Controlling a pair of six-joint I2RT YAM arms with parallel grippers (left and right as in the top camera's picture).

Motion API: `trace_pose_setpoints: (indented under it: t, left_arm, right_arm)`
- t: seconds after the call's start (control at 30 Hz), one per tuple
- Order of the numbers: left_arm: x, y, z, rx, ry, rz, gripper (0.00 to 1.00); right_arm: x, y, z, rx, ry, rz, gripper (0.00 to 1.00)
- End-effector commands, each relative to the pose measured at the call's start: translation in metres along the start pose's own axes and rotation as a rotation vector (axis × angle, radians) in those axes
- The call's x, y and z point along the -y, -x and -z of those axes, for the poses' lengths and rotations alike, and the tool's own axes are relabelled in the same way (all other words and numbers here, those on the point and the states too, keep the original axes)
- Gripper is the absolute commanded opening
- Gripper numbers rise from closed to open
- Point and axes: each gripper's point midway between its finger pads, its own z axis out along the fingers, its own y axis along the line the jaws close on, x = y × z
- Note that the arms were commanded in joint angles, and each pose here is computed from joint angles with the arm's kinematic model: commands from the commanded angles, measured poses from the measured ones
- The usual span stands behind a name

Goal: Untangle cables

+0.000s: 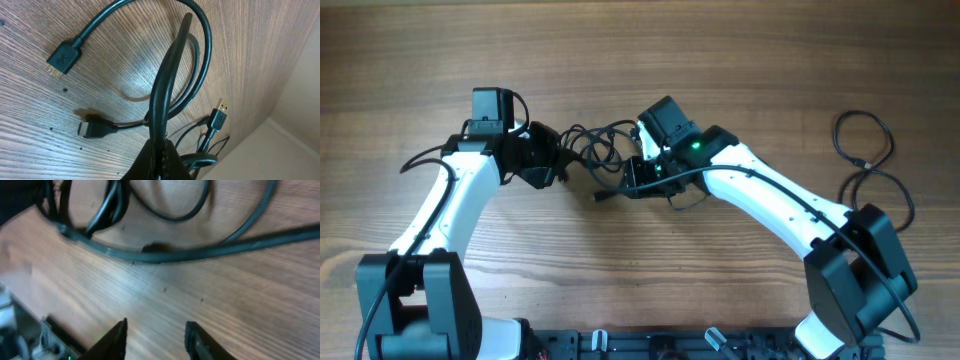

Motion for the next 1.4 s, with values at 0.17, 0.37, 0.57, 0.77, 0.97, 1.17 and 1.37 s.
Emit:
trace_pose_setpoints:
  t: [0.17,0.37,0.57,0.77,0.97,1.17,1.37]
  left_arm:
    - [0.001,-0.004,-0.003,-0.037,-0.015,-0.008,0.04]
    - [0.001,-0.005,-0.003,-0.038,-0.015,-0.007,0.04]
    - [0.001,-0.005,-0.003,-0.044,-0.018,-0.011,0.04]
    - [0.002,-0.006,-0.003,-0.047,-0.02,-0.01,0.04]
    - [0.0,-0.003,-0.003,-0.03,-0.011,-0.01,0.04]
    - [0.004,-0.011,-0.002,-0.078,-0.036,-0.01,0.04]
    - [0.008,-0.021,-0.001,-0.132,-0.063,-0.021,0.04]
  right_arm:
    - [0.021,0.015,-0.015,0.138,-0.045,-0.126,0.34]
    - [0.0,0.045,-0.013,0.274,0.063,-0.06,0.3]
    - [-0.015,0.064,-0.005,0.357,0.119,-0.025,0.29]
    - [-0.015,0.065,-0.005,0.36,0.122,-0.024,0.29]
    - [-0.004,0.048,-0.009,0.255,0.129,-0.072,0.29]
    - [-0.002,0.053,-0.008,0.276,0.123,-0.101,0.29]
    - [-0.006,0.067,-0.002,0.333,0.151,-0.137,0.29]
